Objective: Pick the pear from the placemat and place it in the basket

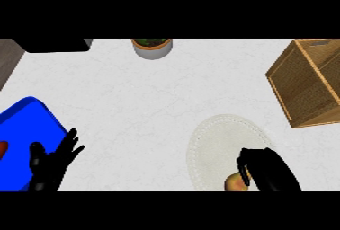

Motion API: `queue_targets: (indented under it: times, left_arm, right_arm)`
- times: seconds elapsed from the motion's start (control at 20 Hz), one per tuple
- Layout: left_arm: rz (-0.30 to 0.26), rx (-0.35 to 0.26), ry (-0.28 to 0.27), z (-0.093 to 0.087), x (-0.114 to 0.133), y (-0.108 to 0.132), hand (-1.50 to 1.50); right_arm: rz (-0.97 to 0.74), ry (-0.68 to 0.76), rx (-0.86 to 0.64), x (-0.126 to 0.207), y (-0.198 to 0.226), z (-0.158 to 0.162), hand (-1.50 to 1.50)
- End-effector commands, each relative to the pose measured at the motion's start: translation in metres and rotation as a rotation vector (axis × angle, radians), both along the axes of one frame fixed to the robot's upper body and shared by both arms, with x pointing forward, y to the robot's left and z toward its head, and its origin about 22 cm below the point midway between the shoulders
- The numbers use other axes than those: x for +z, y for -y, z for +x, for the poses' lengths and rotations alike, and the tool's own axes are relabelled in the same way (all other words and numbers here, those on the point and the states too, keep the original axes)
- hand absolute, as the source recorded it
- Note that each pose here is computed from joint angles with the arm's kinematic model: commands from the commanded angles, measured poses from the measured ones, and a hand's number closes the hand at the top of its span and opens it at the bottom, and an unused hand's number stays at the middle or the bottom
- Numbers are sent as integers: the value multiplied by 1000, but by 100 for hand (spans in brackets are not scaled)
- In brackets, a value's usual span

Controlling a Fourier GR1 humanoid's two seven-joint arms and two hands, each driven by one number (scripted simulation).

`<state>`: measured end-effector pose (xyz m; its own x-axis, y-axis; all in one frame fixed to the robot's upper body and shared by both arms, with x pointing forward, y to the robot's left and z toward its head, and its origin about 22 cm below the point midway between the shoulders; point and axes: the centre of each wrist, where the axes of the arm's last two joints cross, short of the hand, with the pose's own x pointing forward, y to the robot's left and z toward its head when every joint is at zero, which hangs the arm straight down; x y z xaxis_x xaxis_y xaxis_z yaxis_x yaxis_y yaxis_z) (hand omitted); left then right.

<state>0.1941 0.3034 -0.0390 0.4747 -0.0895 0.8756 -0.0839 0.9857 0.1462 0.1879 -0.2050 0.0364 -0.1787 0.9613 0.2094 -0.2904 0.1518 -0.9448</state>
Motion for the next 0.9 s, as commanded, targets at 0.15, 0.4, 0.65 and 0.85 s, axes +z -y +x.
queue_targets:
  times: [0.15,0.4,0.65,0.85]
  left_arm:
    - [-21,26,-72,-7,-10,2,0]
    - [-2,2,-60,-13,-18,-2,0]
    - [-7,-16,-61,-17,-14,7,0]
    - [-3,-18,-73,-2,-4,-1,0]
  right_arm:
    - [672,266,-136,63,-15,-17,150]
    - [746,426,-210,125,22,-36,150]
    - [700,481,-340,168,50,-37,150]
    - [717,539,-419,197,75,-12,150]
